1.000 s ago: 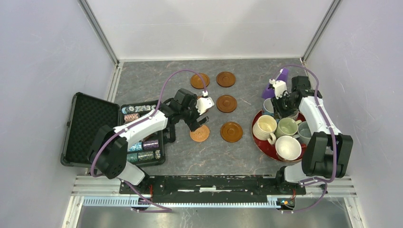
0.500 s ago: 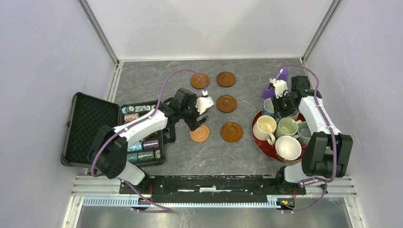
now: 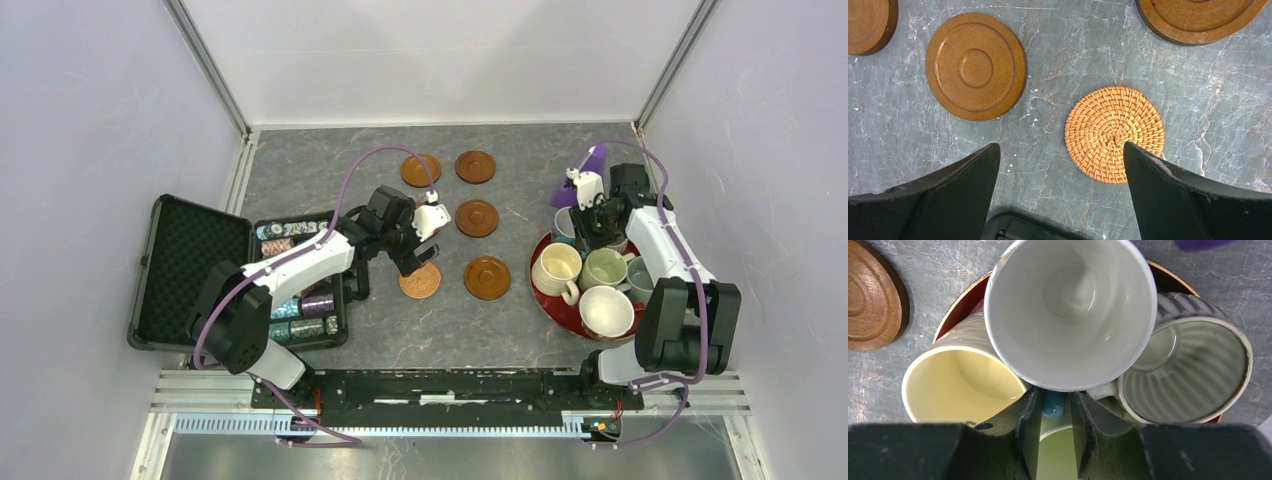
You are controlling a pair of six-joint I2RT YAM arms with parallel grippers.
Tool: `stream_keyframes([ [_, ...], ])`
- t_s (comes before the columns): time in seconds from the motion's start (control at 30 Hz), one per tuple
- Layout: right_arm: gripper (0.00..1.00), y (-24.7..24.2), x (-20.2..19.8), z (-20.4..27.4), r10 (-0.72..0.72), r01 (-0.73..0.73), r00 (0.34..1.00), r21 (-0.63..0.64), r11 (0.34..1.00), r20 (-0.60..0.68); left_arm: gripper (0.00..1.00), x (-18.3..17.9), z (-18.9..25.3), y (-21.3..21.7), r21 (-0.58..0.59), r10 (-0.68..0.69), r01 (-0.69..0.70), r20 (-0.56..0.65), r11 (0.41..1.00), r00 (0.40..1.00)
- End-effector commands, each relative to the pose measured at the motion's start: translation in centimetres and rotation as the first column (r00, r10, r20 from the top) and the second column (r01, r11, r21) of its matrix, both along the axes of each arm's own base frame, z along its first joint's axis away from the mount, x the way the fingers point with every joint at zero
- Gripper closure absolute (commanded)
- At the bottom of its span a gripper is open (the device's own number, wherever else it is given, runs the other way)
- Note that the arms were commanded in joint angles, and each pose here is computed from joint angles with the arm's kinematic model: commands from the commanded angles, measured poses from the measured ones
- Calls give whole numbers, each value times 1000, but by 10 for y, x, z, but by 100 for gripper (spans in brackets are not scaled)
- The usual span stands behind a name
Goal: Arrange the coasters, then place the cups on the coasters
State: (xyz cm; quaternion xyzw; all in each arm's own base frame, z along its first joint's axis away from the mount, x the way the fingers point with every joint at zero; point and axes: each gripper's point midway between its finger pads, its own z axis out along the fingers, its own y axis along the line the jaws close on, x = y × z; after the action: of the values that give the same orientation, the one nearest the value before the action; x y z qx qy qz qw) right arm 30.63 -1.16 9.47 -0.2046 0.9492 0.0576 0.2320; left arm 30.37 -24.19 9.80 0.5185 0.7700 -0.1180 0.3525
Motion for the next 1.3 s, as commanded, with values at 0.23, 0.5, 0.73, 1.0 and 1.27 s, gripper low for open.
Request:
stream_keyframes([
  [0.23, 66, -3, 10, -23, -40, 47, 995, -64, 997, 96, 2, 9, 17, -5, -31, 1, -1, 25, 1000, 1000],
  [0.5, 73, -1, 6, -28, -33, 39, 993, -57, 998, 111, 2, 11, 18, -3, -25, 2, -1, 28, 1000, 1000],
  [0.73, 100, 6, 6, -6, -19, 24, 986, -28, 999, 166, 2, 12, 17, -3, -27, 5, -5, 27, 1000, 1000],
  [1.0, 100, 9, 21, 31, -59, 56, 954, 18, 998, 294, 2, 13, 17, -5, -38, 11, -11, 22, 999, 1000],
  [1.27, 100, 16, 32, 63, -65, 39, 920, 75, 996, 387, 1, 17, 21, -3, -50, 29, -27, 29, 998, 999],
])
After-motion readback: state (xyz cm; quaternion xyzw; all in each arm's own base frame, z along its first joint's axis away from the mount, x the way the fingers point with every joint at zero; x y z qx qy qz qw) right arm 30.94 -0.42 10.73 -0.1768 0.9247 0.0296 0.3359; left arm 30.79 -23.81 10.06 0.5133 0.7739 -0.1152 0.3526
